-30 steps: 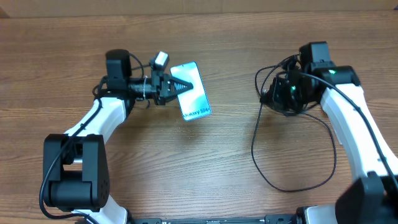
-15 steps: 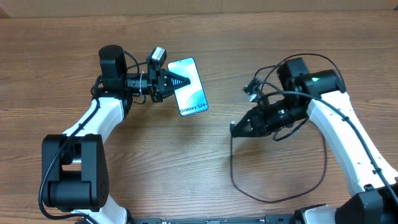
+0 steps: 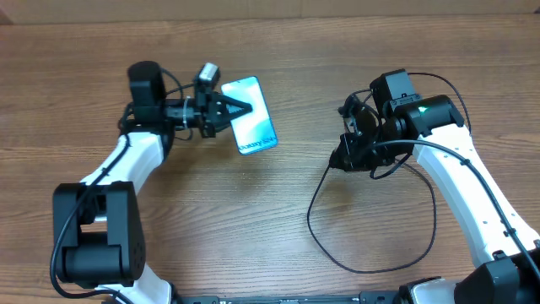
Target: Plug charger to phone and switch on socket
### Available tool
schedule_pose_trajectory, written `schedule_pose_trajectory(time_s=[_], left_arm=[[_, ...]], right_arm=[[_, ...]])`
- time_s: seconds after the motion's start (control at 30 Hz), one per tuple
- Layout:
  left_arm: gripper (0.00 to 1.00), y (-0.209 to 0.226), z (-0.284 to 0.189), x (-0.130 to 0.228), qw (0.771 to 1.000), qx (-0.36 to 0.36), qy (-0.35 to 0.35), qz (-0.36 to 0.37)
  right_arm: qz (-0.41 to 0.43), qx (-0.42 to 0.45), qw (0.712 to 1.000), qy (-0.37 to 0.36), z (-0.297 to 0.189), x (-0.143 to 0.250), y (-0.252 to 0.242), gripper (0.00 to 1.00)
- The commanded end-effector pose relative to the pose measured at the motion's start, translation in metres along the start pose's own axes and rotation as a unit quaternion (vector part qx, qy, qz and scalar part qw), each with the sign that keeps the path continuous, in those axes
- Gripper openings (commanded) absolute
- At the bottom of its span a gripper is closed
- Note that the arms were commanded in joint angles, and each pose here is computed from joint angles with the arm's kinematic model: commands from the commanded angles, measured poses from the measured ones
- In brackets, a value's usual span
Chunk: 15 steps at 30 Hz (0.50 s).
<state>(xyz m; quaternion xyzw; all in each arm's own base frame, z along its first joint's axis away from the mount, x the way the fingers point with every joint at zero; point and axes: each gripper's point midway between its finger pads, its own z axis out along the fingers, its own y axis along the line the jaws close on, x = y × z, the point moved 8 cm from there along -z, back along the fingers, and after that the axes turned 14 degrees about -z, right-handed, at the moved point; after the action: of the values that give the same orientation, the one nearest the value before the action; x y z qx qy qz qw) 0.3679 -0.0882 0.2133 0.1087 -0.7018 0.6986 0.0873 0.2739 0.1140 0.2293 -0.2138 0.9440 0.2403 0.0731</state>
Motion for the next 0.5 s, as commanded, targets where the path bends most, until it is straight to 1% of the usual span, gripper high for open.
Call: schedule_pose_trajectory(time_s=[0.0, 0.03, 0.07, 0.17, 0.2, 0.27, 0.37, 0.47], left_arm=[[0.04, -0.006, -0.02, -0.003, 1.0, 0.01, -0.01, -0.001], [0.04, -0.006, -0.022, -0.003, 1.0, 0.01, -0.012, -0.006], [0.04, -0.006, -0.023, -0.004, 1.0, 0.011, -0.014, -0.007], [0.04, -0.006, -0.023, -0.004, 1.0, 0.011, -0.014, -0.008], [0.04, -0.006, -0.022, -0.003, 1.0, 0.011, -0.013, -0.008], [0.04, -0.006, -0.022, -0.003, 1.0, 0.011, -0.013, -0.008], [0.04, -0.006, -0.022, -0.003, 1.0, 0.011, -0.013, -0.008], [0.04, -0.006, -0.022, -0.003, 1.0, 0.011, -0.013, -0.008]], right_arm=[[0.093, 0.056, 0.994, -0.018, -0.001, -0.005, -0.01, 0.18], [0.111, 0.056, 0.992, -0.027, -0.001, -0.008, -0.01, 0.3], [0.122, 0.055, 0.99, -0.032, -0.001, -0.01, -0.011, 0.34], [0.151, 0.055, 0.986, -0.038, -0.001, -0.011, -0.011, 0.52], [0.153, 0.054, 0.986, -0.038, -0.001, -0.011, -0.011, 0.55], [0.154, 0.054, 0.986, -0.036, 0.0, -0.011, -0.01, 0.57], [0.148, 0.056, 0.987, -0.034, 0.004, -0.011, -0.007, 0.65], [0.187, 0.1, 0.977, -0.035, 0.013, -0.007, -0.012, 0.66]])
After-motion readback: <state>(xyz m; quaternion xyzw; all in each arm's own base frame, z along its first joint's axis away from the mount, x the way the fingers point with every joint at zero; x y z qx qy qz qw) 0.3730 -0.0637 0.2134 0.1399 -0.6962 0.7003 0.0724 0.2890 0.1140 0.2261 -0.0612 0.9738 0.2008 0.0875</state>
